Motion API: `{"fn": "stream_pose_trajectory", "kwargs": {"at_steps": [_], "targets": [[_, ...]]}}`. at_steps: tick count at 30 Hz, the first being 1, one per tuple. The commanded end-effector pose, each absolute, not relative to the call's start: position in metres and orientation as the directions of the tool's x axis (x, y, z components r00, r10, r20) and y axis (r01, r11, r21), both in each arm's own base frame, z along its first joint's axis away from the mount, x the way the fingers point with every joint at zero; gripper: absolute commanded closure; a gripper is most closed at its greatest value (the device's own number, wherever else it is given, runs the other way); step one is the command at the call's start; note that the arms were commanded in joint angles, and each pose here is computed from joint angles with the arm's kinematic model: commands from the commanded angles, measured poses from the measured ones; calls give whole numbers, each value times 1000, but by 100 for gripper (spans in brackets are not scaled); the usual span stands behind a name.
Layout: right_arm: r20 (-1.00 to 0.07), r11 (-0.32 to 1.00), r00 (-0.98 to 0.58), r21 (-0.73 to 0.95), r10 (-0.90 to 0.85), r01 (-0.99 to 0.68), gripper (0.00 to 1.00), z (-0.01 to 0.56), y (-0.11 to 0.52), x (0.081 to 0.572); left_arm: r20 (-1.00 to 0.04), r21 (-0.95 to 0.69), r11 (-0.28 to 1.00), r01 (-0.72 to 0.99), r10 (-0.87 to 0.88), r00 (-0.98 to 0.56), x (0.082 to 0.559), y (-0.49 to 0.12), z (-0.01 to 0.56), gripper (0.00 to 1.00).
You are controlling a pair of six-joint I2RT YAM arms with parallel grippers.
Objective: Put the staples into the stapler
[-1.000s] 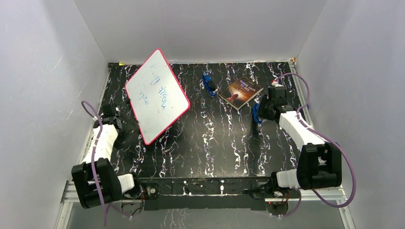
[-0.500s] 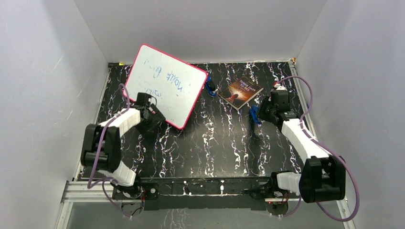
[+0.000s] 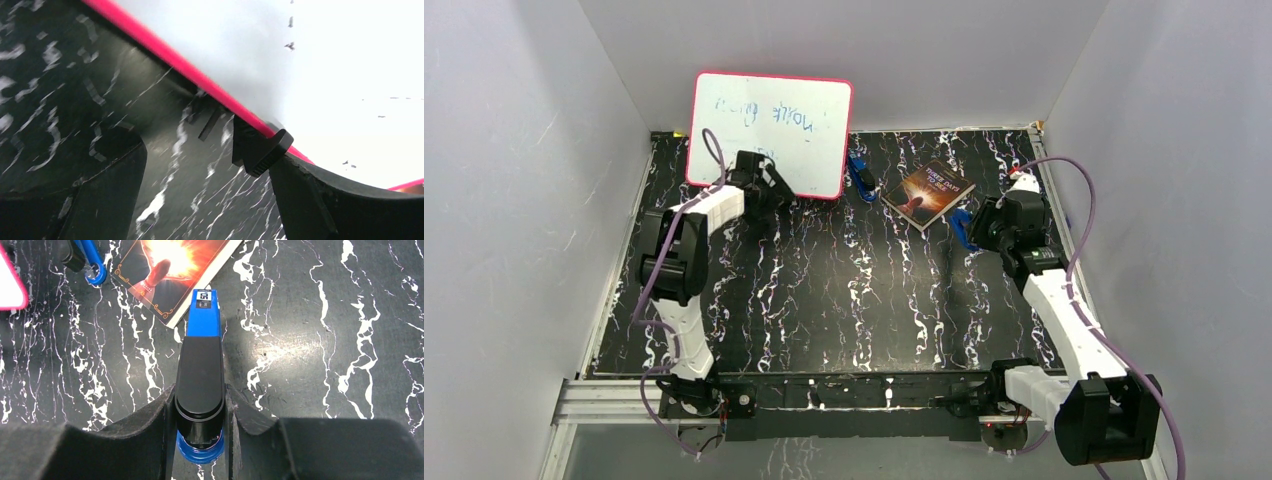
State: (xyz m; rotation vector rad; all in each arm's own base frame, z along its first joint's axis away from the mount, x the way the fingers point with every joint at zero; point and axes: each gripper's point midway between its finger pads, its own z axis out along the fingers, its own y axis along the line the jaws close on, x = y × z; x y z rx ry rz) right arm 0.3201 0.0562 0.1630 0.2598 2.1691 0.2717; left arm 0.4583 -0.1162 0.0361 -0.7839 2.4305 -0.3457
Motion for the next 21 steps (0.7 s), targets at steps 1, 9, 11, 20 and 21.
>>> {"fn": "stream_pose_trajectory", "kwargs": {"at_steps": [1, 9, 11, 20, 21], "targets": [[-862, 951, -430, 308, 270, -20, 100, 204, 63, 332, -405, -417, 804, -425, -583, -705, 478, -141, 16, 9], [-886, 929, -345, 359, 309, -90, 100, 235, 74, 338, -448, -469, 843, -264, -484, -752, 501, -178, 44, 9], [-885, 917, -348, 374, 310, -134, 100, 243, 82, 340, -462, -469, 849, -243, -470, -752, 490, -175, 58, 8], [-882, 876, -439, 339, 170, -343, 100, 234, 139, 335, -549, -450, 875, -180, -430, -717, 401, -143, 116, 6], [-895, 877, -429, 301, 124, -374, 100, 234, 154, 332, -570, -448, 879, -164, -422, -705, 397, -139, 126, 6]]}}
